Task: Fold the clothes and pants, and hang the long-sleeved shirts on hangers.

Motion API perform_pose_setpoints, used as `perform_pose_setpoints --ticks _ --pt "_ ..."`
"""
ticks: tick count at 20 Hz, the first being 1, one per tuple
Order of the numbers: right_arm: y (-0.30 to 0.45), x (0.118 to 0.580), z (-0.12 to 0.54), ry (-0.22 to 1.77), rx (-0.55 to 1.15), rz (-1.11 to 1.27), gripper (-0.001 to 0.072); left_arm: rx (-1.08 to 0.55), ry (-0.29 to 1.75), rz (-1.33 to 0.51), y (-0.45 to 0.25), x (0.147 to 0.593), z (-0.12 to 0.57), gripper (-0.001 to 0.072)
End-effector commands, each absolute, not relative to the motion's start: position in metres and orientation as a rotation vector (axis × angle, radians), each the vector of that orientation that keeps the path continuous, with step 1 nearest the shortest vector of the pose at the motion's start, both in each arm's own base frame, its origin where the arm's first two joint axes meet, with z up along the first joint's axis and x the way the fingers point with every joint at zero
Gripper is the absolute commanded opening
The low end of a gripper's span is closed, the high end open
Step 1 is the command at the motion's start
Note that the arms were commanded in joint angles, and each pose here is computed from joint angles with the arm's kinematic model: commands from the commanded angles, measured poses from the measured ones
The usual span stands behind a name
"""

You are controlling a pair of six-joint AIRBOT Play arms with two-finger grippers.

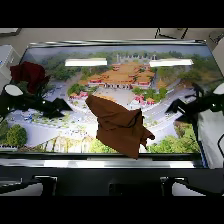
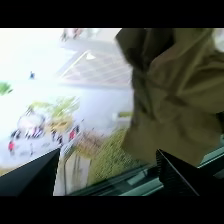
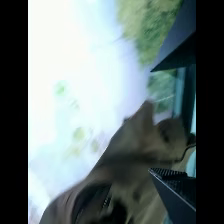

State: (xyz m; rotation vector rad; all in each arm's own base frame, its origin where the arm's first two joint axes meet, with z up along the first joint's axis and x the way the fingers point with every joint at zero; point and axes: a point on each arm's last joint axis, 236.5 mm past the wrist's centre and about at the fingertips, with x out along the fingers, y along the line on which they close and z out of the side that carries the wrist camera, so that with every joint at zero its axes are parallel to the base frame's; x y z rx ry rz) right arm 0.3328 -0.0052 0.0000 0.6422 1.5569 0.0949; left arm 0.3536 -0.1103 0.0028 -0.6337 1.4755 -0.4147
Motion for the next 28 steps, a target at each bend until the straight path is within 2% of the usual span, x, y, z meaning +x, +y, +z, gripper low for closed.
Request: perform_pose_setpoints --ticks 1,2,3,6,10,11,14,18,21,22,23,24,27,28 --pt "-0.012 0.267 -0.043 1.756 0.740 0.050 0.0697 -0.673 1.609 -0.411 -0.121 0.288 -0.033 0.0691" --pt "0.003 0.259 -0.053 1.768 0.792 0.091 0.0699 -0.728 1.610 -0.449 -0.145 0.275 -0.045 0.0583" --pt "0.018 0.254 -0.060 1.765 0.850 0.130 0.0701 -0.768 1.612 -0.483 -0.168 0.263 -0.056 0.0565" --pt "0.034 0.248 -0.071 1.756 0.929 0.151 0.0708 -0.825 1.571 -0.501 -0.226 0.247 -0.078 0.0565" --pt "0.034 0.253 -0.077 1.726 0.936 0.139 0.0707 -0.833 1.569 -0.527 -0.283 0.233 -0.089 0.0560" --pt "0.035 0.258 -0.076 1.707 0.948 0.139 0.0707 -0.849 1.568 -0.519 -0.293 0.232 -0.092 0.0523" --pt "0.038 0.269 -0.074 1.661 0.975 0.148 0.0706 -0.899 1.545 -0.511 -0.315 0.231 -0.094 0.0514" --pt "0.059 0.273 -0.081 1.664 0.866 0.192 0.0707 -0.962 1.501 -0.485 -0.333 0.236 -0.095 0.0497" --pt "0.078 0.281 -0.087 1.649 0.792 0.205 0.0706 -0.955 1.516 -0.478 -0.339 0.230 -0.101 0.0287" --pt "0.082 0.282 -0.088 1.649 0.785 0.200 0.0696 -0.951 1.517 -0.480 -0.339 0.229 -0.101 0.0128" --pt "0.087 0.283 -0.089 1.650 0.781 0.194 0.0657 -0.937 1.509 -0.504 -0.340 0.229 -0.099 0.0025" --pt "0.091 0.283 -0.089 1.653 0.777 0.190 0.0601 -0.909 1.492 -0.543 -0.342 0.230 -0.095 0.0026" --pt "0.105 0.284 -0.092 1.652 0.746 0.196 0.0577 -0.866 1.459 -0.655 -0.349 0.232 -0.078 0.0024" --pt "0.109 0.285 -0.093 1.651 0.739 0.194 0.0536 -0.853 1.446 -0.685 -0.350 0.233 -0.072 0.0024"
